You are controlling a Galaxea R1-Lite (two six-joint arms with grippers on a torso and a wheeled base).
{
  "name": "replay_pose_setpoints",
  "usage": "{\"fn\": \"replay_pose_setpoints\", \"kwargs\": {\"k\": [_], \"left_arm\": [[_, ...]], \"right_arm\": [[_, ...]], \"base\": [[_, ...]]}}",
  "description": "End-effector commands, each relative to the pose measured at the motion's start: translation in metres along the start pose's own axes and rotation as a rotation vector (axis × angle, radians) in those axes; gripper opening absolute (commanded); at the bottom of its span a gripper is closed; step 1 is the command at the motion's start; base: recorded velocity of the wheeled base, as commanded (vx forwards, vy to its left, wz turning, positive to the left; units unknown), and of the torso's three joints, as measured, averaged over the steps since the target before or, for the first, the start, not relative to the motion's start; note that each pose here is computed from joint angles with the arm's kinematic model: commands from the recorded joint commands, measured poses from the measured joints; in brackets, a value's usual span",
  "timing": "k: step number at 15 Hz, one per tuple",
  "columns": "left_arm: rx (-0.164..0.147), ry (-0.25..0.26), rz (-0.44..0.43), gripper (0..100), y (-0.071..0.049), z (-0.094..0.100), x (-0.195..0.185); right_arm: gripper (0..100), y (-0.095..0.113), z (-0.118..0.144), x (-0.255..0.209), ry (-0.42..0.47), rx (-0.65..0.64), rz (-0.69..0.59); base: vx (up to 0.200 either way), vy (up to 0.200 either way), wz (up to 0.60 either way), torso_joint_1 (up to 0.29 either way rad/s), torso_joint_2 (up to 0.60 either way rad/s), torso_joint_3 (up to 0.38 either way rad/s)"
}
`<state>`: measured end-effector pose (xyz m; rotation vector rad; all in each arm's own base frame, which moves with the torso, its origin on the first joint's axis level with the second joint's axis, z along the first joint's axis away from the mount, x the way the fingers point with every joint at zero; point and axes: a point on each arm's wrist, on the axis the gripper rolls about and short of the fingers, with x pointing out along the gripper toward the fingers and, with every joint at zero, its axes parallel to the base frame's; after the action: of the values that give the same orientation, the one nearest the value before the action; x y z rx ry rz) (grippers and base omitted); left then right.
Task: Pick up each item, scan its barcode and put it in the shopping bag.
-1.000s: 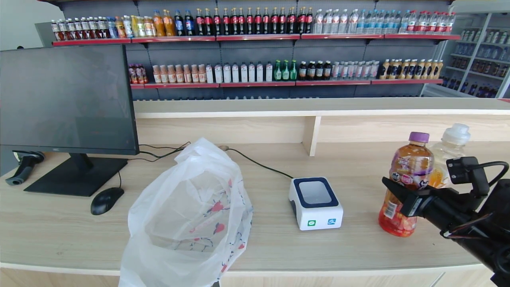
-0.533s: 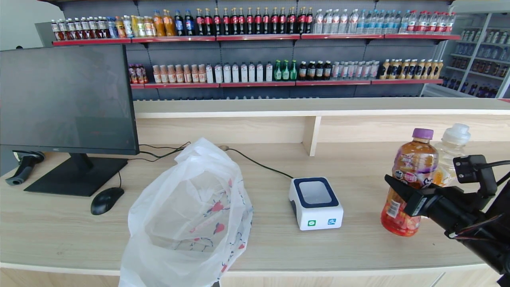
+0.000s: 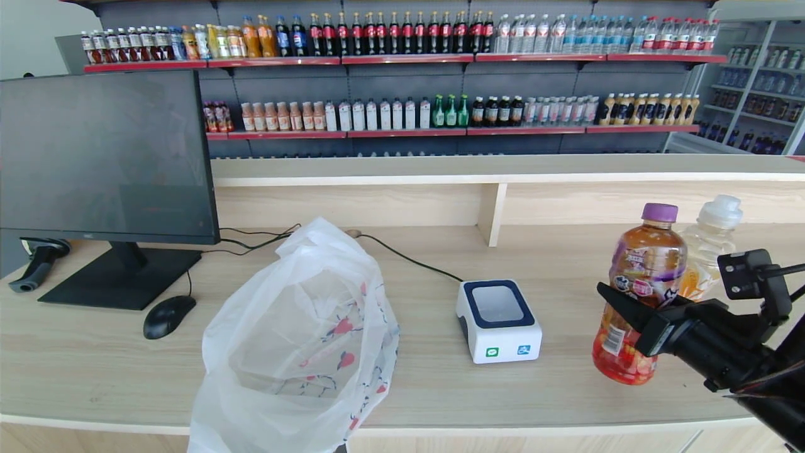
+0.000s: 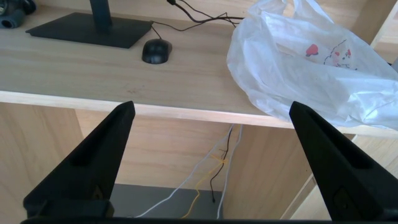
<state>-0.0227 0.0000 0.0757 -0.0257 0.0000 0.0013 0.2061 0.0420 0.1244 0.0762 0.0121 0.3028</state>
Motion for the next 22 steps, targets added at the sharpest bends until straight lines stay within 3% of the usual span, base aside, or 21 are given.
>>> {"fn": "replay_pose_setpoints", "kwargs": {"k": [1, 8, 13, 17, 22], "left_arm": [[0.000, -0.002, 0.000, 100, 0.000, 0.000, 0.000], [0.000, -0.002, 0.000, 100, 0.000, 0.000, 0.000], [0.000, -0.002, 0.000, 100, 0.000, 0.000, 0.000], [0.000, -0.002, 0.000, 100, 0.000, 0.000, 0.000], [0.000, -0.002, 0.000, 100, 0.000, 0.000, 0.000]], "right_arm": [[0, 0.006, 0.006, -0.006, -0.029, -0.003, 0.029], [0, 0.047, 0.019, -0.028, -0.091, -0.023, 0.305], [0, 0.067, 0.034, -0.022, -0.168, -0.017, 0.403], [0, 0.090, 0.045, -0.007, -0.206, 0.062, 0.500], [0, 0.131, 0.057, 0.009, -0.232, 0.135, 0.730]], "base": [[0.000, 0.000, 0.00, 0.000, 0.00, 0.000], [0.000, 0.000, 0.00, 0.000, 0.00, 0.000], [0.000, 0.000, 0.00, 0.000, 0.00, 0.000], [0.000, 0.000, 0.00, 0.000, 0.00, 0.000], [0.000, 0.000, 0.00, 0.000, 0.00, 0.000]]}}
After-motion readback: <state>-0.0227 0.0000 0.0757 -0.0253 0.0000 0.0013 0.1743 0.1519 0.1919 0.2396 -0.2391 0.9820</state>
